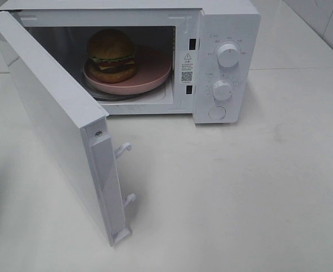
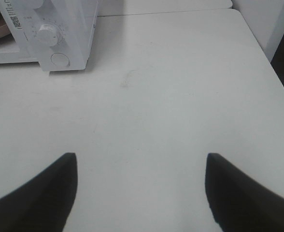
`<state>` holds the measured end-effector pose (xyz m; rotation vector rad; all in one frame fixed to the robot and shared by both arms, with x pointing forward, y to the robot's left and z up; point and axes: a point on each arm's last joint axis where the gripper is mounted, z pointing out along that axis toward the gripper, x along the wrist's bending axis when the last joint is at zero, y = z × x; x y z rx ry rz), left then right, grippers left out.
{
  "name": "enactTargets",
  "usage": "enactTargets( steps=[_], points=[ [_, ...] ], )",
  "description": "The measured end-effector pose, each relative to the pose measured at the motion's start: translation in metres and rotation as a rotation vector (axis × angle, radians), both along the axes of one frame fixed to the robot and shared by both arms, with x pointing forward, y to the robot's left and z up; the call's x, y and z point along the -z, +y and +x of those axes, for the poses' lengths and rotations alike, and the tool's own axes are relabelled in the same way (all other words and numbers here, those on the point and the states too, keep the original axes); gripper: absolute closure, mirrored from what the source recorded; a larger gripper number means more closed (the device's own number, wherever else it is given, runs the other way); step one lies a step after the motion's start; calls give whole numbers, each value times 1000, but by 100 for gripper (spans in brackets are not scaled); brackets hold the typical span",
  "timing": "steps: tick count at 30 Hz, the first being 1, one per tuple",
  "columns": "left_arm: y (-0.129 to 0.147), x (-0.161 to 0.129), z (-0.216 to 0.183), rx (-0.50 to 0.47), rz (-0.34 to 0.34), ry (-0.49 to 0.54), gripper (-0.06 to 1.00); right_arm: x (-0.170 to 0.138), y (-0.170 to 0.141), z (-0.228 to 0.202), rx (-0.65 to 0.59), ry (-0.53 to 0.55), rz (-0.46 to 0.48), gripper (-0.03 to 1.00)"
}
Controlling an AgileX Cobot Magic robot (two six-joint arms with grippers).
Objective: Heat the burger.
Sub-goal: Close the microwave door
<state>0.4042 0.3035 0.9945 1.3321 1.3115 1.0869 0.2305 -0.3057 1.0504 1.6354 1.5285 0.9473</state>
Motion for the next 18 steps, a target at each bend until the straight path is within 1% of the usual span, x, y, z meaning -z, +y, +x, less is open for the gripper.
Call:
enactTargets(
  steps=[3, 5, 6, 8, 11, 13, 14, 16, 17, 18],
  points=[
    [-2, 3, 3, 21, -6, 6, 94, 0, 0, 0, 0, 0, 0, 25],
    [-6, 6, 7, 69, -13, 2, 94, 0, 0, 0, 0, 0, 0, 25],
    [-6, 6, 7, 69, -13, 2, 94, 0, 0, 0, 0, 0, 0, 25],
    [-13, 9, 14, 152, -8, 2, 94, 0, 0, 0, 0, 0, 0, 25],
    [-14, 10, 17, 171, -12, 3, 94, 0, 0, 0, 0, 0, 0, 25],
    [-18, 12, 24, 208, -39, 6, 94, 0, 0, 0, 0, 0, 0, 25],
    [-18, 12, 24, 208, -39, 6, 94, 0, 0, 0, 0, 0, 0, 25],
    [-27, 16, 28, 262, -54, 17, 94, 0, 0, 0, 0, 0, 0, 25],
    [-27, 16, 28, 262, -54, 17, 94, 0, 0, 0, 0, 0, 0, 25],
    [-36, 20, 29, 314, -43, 31, 94, 0, 0, 0, 0, 0, 0, 25]
  ],
)
